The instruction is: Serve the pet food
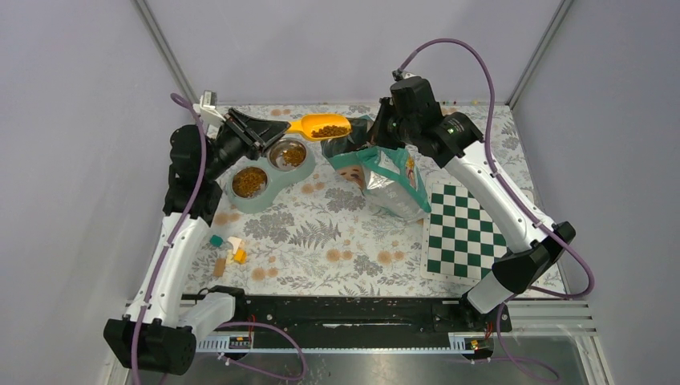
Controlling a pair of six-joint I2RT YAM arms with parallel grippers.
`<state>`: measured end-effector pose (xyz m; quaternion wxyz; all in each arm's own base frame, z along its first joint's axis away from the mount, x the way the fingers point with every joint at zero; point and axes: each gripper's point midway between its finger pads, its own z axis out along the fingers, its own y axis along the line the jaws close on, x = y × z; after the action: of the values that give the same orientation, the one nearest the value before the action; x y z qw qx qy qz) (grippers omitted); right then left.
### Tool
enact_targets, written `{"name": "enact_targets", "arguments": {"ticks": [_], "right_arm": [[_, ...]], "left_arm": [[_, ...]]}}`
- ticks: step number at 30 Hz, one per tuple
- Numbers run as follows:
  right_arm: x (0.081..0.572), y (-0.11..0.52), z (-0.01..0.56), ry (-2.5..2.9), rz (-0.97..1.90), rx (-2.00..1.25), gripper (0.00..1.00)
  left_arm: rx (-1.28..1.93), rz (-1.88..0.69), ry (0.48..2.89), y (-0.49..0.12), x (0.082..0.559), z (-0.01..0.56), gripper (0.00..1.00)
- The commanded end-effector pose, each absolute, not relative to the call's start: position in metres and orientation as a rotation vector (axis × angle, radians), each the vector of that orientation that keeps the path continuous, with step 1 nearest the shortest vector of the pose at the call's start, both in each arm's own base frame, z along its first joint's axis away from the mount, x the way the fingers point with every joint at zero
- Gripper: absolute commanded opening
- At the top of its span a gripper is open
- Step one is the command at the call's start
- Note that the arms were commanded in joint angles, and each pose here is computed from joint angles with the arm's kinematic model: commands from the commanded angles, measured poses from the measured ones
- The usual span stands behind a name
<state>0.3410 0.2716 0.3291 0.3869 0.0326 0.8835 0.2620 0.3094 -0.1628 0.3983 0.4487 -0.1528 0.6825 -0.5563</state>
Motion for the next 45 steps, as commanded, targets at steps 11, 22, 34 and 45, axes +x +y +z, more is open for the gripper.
{"name": "enact_targets", "arguments": {"ticks": [11,22,34,45], "right_arm": [[0.336,0.254,0.422,1.967,0.834,0.136,0.0],[0.341,0.24,0.424,1.954,0.809,0.151,0.0],[0.35,0.224,0.421,1.953,0.789,0.168,0.0],[0.354,0.22,0.418,1.952,0.798,0.171,0.0]], "left_arm": [[-0.5,-1.703,1.482,-0.129,0.313,0.447,0.0],[-0.713,-1.587,1.375,-0.07,0.351,0.407,0.0],[-0.83,-1.149,1.474,-0.022,0.398,0.295,0.0],[-0.924,-0.899,1.542,0.006,0.411,0.222,0.0]]}}
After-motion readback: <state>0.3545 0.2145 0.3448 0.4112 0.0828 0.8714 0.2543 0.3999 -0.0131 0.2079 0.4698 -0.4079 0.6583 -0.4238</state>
